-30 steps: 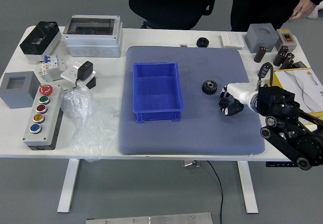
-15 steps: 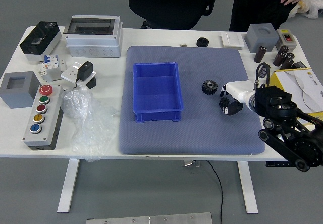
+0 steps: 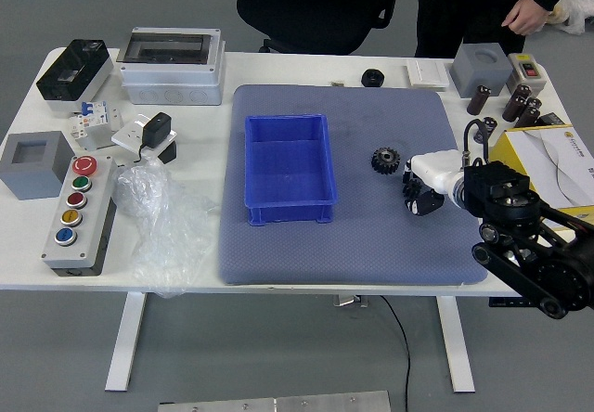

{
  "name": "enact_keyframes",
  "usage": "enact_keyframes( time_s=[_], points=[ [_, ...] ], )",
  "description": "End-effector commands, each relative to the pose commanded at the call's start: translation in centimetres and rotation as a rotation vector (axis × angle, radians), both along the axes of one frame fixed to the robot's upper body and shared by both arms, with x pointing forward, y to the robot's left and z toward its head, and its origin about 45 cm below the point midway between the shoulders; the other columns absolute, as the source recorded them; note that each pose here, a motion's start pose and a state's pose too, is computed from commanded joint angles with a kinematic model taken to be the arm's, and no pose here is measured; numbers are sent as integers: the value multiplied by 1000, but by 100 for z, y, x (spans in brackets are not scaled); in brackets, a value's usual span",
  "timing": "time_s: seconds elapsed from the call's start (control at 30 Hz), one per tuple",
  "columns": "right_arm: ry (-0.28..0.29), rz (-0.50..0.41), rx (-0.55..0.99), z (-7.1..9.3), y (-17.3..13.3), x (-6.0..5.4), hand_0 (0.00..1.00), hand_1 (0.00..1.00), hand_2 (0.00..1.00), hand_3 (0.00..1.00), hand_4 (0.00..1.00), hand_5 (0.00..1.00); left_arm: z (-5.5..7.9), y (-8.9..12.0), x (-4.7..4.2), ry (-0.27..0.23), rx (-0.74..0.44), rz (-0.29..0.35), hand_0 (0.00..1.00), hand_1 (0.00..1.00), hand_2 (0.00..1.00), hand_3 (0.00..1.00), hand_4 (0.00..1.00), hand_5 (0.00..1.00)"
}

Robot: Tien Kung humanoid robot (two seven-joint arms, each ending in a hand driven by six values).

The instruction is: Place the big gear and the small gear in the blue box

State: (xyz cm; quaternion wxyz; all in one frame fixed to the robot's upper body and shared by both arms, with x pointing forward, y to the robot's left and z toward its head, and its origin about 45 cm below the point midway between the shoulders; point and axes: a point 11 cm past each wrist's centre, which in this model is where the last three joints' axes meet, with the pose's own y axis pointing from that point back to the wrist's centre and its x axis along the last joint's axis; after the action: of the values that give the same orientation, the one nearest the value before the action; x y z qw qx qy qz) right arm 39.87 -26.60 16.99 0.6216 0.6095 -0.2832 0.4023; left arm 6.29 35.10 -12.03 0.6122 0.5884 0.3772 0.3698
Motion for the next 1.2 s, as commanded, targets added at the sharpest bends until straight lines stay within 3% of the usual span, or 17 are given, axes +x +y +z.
enact_keyframes(
  time_s=[0.6, 1.2],
  points=[
    [-51, 38, -63, -8, 26, 11, 508, 528, 684, 670, 603, 283, -3, -11, -1, 1, -1, -2, 857, 826, 822, 773, 593, 371],
    [-38, 37, -69, -81, 21, -7, 503, 526, 671, 660, 580, 265, -4, -22, 1, 1, -3, -3, 857, 826, 822, 773, 593, 373]
  ],
)
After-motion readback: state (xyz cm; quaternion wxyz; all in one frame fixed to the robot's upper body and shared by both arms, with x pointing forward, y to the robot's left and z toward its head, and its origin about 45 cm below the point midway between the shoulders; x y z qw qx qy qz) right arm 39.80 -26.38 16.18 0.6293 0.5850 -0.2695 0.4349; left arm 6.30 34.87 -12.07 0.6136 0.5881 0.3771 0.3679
